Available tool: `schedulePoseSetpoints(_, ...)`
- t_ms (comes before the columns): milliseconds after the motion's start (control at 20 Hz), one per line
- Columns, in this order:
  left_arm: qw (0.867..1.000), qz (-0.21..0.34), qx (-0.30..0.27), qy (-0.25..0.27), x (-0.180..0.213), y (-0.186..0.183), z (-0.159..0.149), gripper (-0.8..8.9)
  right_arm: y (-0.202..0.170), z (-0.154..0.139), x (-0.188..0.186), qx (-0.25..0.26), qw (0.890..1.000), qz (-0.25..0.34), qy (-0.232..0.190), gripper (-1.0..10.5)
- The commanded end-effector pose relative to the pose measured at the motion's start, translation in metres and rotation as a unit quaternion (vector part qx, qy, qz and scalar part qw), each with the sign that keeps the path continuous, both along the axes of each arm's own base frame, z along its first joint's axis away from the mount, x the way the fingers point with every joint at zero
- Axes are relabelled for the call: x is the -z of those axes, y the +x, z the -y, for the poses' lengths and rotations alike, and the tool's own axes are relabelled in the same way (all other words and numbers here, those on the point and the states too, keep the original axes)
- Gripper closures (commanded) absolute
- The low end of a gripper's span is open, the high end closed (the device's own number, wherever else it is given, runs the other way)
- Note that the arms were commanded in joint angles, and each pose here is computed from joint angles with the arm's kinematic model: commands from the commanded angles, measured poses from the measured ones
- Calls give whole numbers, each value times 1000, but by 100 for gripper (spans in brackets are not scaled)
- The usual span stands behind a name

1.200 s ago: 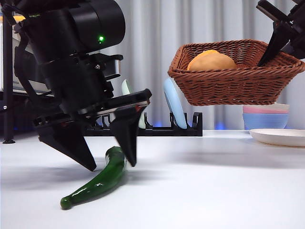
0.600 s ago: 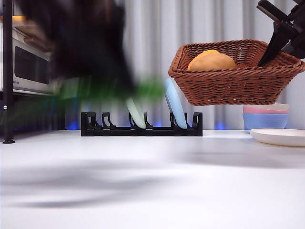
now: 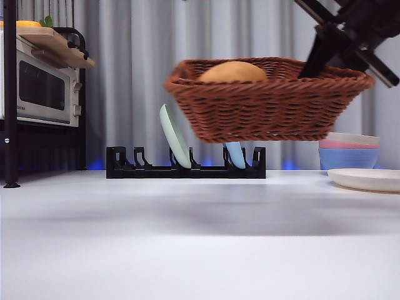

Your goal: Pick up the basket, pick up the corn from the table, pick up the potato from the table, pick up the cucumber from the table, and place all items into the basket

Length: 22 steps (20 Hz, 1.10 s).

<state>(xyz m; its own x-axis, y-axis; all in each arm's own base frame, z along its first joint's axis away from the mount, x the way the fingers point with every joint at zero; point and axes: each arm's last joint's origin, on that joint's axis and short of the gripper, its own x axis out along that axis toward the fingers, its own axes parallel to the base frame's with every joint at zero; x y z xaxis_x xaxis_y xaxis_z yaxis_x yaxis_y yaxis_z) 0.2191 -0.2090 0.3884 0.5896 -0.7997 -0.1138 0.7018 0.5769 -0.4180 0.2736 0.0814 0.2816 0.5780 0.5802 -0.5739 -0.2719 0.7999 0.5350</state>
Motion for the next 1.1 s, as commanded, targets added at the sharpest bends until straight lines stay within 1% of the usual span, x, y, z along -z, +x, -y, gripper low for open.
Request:
schedulePoseSetpoints(50,998,-57,-8,-21,17,12,12,821,-3,-9,-8,-12,1000,11,16,958)
schedulePoseSetpoints(250,995,-101,-8,17,48,28,28,812,-6,-19,-8,-27,999,9,18,958)
schedulePoseSetpoints(300,994,-110,-9,26,53,29,30,790,-6,-20,-8,-29,999,7,18,958)
schedulePoseSetpoints(350,993,-116,-9,32,56,30,31,683,-7,-21,-7,-31,999,6,18,958)
schedulePoseSetpoints(400,992,-119,-10,35,57,30,31,515,-7,-22,-7,-33,999,5,19,958)
schedulePoseSetpoints(450,992,-119,-11,36,57,30,31,371,-8,-24,-7,-36,999,5,19,958)
schedulePoseSetpoints(500,992,-118,-10,37,57,30,31,333,-9,-26,-7,-38,999,4,20,958)
schedulePoseSetpoints(700,992,-116,-9,44,58,30,30,334,-12,-31,-7,-48,999,-4,20,958)
schedulePoseSetpoints(800,993,-109,3,39,51,27,29,335,-13,-31,-6,-48,999,-9,18,958)
schedulePoseSetpoints(950,996,-74,26,32,19,14,18,335,-11,-29,-5,-40,999,-8,15,958)
schedulePoseSetpoints(1100,998,-37,34,43,-23,-8,-1,338,-5,-21,-2,-3,1000,-3,-11,959)
